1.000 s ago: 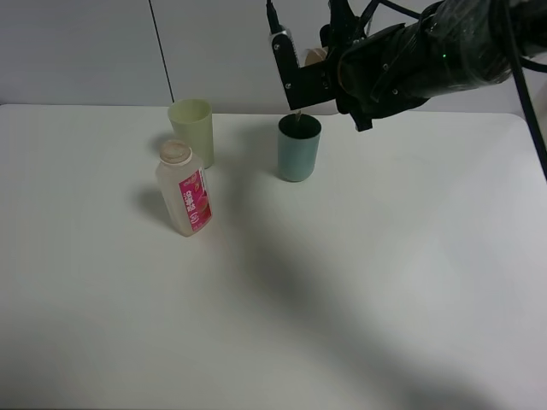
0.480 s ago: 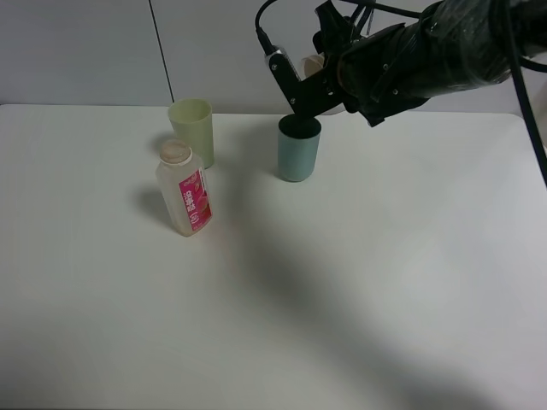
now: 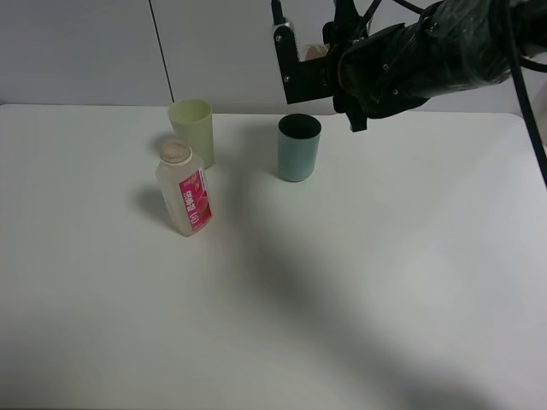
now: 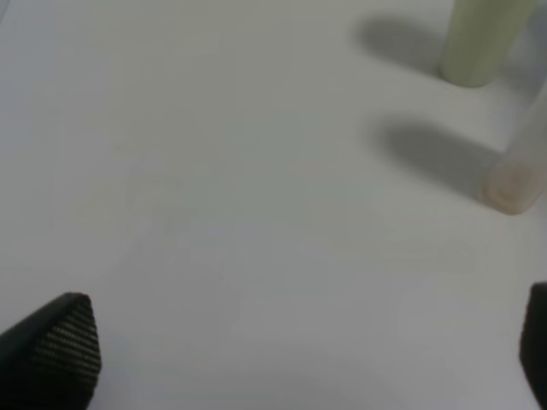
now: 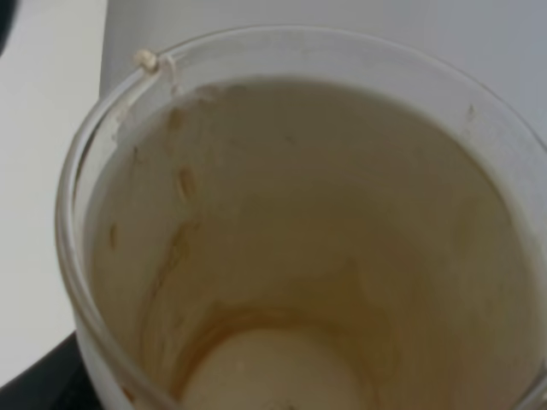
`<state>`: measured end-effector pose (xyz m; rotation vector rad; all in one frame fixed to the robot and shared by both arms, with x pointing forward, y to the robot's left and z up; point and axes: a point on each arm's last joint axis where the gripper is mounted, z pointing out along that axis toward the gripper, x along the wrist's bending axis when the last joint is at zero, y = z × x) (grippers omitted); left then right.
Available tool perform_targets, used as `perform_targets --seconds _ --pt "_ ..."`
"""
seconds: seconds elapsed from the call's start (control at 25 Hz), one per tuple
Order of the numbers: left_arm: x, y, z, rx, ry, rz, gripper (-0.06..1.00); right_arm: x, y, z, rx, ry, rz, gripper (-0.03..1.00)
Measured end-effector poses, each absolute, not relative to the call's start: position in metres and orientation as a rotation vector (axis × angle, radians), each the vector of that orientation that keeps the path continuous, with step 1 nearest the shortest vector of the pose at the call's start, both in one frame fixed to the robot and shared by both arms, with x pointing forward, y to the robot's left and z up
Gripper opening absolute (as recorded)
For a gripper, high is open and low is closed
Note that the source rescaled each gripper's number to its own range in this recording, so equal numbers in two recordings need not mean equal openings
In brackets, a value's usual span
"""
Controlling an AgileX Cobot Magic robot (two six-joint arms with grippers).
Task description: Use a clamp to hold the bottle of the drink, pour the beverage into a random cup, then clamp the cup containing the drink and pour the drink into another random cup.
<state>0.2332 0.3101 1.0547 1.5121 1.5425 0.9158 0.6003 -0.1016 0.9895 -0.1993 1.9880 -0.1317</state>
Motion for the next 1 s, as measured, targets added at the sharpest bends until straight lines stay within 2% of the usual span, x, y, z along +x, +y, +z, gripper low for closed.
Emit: perform_targets --seconds 0.48,0.64,1.0 --pt "0.233 0.310 1.055 1.512 1.543 0.917 1.00 0.599 -0.102 0.988 0.825 1.884 0.508 0.00" --pt "0.233 0.310 1.055 1.512 1.543 0.917 1.00 0.595 -0.101 0.990 1.009 1.874 0.621 0.00" --pt "0.233 0.310 1.055 1.512 1.543 0.916 1.00 0.576 -0.104 1.029 1.191 1.883 0.804 0.00"
